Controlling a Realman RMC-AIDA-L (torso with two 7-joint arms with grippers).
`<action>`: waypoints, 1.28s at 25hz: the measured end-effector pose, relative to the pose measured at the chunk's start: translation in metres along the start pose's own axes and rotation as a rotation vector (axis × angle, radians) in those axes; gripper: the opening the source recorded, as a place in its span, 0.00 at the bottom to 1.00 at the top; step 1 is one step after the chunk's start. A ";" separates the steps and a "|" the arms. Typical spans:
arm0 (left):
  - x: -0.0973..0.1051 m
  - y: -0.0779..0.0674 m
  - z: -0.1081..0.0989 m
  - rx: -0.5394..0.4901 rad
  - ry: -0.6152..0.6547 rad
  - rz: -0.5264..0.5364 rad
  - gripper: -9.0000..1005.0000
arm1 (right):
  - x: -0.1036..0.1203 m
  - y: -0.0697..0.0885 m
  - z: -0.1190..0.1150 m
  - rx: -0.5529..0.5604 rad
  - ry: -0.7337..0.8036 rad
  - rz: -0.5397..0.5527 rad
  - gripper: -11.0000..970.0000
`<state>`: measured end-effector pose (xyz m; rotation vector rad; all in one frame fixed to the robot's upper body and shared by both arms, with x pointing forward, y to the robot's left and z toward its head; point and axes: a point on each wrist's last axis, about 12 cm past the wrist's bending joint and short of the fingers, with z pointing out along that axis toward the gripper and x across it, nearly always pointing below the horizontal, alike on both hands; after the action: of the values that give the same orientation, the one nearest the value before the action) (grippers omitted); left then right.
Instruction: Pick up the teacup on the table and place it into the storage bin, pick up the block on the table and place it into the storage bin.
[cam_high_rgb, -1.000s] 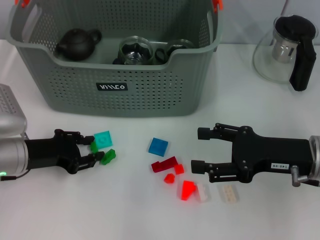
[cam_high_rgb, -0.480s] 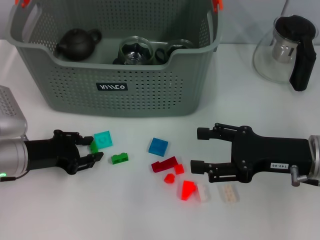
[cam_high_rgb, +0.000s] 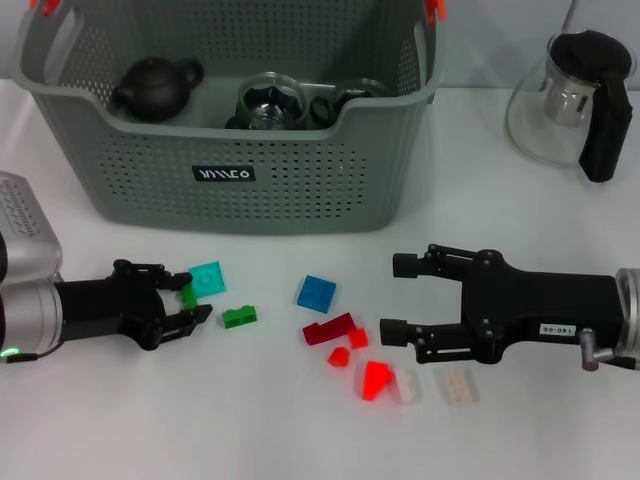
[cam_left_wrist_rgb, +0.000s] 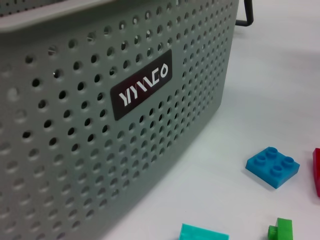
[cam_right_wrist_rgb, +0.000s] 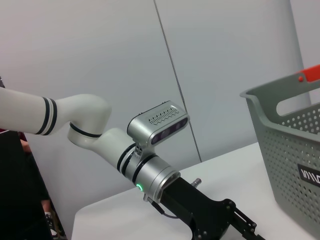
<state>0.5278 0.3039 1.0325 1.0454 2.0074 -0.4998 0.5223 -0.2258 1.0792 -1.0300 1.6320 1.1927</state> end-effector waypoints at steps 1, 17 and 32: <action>0.000 0.000 0.000 -0.001 -0.001 0.001 0.43 | 0.000 0.000 0.000 0.000 0.000 0.000 0.96; -0.006 0.005 -0.010 -0.007 -0.033 -0.014 0.42 | -0.001 -0.001 0.000 0.000 -0.005 -0.002 0.96; -0.071 0.014 -0.100 0.236 -0.595 -0.043 0.43 | -0.001 0.000 0.000 -0.004 -0.005 -0.001 0.96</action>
<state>0.5156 0.3413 1.1499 0.8585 1.4659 -0.9633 0.5227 -0.2259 1.0805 -1.0289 1.6259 1.1976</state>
